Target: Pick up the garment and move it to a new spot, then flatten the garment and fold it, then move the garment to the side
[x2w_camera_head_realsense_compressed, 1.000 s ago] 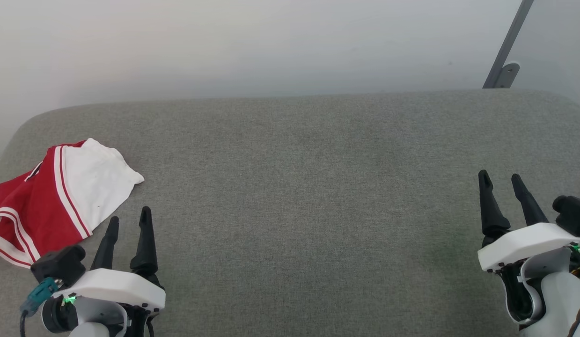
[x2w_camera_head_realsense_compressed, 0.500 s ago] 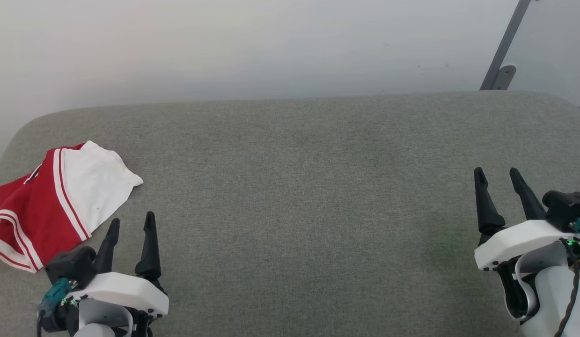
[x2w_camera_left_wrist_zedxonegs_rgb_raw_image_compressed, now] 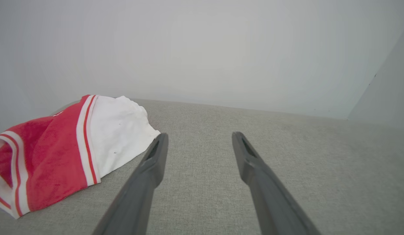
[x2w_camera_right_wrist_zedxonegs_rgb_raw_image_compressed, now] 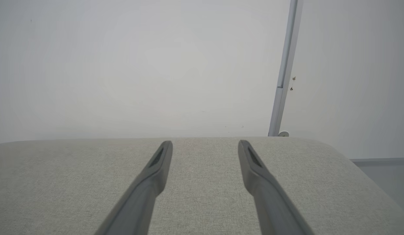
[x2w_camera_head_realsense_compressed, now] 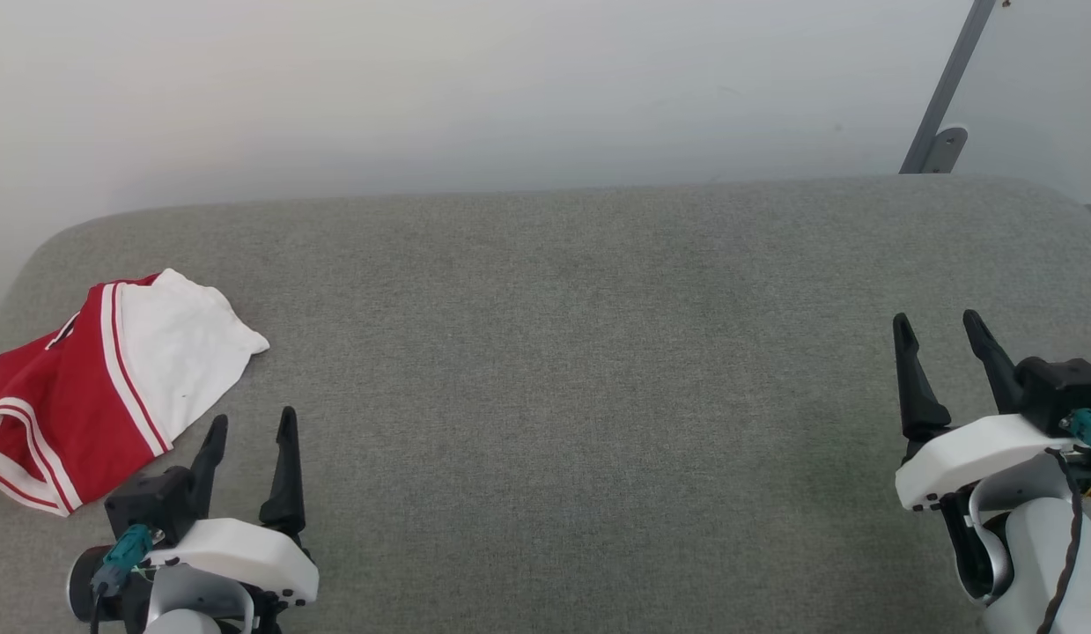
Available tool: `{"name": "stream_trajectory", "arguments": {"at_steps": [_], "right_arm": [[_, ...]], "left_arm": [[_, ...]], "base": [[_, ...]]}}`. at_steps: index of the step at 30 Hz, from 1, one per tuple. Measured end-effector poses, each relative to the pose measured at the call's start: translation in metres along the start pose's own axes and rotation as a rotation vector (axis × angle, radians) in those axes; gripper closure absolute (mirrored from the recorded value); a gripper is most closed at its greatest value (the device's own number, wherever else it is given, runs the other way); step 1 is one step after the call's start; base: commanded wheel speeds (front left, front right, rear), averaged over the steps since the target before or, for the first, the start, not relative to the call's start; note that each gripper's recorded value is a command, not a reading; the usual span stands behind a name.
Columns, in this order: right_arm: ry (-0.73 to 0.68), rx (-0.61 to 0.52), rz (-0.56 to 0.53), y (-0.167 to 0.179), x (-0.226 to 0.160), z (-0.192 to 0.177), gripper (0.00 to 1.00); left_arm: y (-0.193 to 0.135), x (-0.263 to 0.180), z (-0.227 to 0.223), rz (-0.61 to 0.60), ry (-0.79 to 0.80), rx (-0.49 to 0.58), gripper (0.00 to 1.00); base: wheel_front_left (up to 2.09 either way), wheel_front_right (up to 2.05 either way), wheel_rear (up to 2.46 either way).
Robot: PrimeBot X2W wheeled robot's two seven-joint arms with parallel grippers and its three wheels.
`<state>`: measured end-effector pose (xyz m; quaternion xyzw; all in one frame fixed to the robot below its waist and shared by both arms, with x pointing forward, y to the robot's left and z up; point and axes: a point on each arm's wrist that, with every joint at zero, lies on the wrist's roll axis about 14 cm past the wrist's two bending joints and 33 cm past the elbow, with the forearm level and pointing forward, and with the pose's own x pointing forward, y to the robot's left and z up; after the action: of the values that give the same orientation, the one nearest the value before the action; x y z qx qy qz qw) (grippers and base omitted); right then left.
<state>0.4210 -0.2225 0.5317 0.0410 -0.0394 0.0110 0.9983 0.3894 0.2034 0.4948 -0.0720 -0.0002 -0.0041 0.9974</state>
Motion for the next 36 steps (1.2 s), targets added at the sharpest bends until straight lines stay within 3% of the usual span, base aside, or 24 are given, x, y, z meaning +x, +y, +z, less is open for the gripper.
{"name": "stream_trajectory", "arguments": {"at_steps": [26,36], "right_arm": [[0.015,-0.045,-0.003,-0.002,-0.006,-0.013,0.00],[0.017,0.000,0.106,0.043,0.008,-0.019,0.00]], "left_arm": [[0.002,0.005,0.007,-0.029,-0.038,0.104,0.00],[0.032,-0.016,0.006,0.073,-0.037,0.098,0.00]], "base": [[0.00,0.00,0.00],[0.00,0.00,0.00]]}}
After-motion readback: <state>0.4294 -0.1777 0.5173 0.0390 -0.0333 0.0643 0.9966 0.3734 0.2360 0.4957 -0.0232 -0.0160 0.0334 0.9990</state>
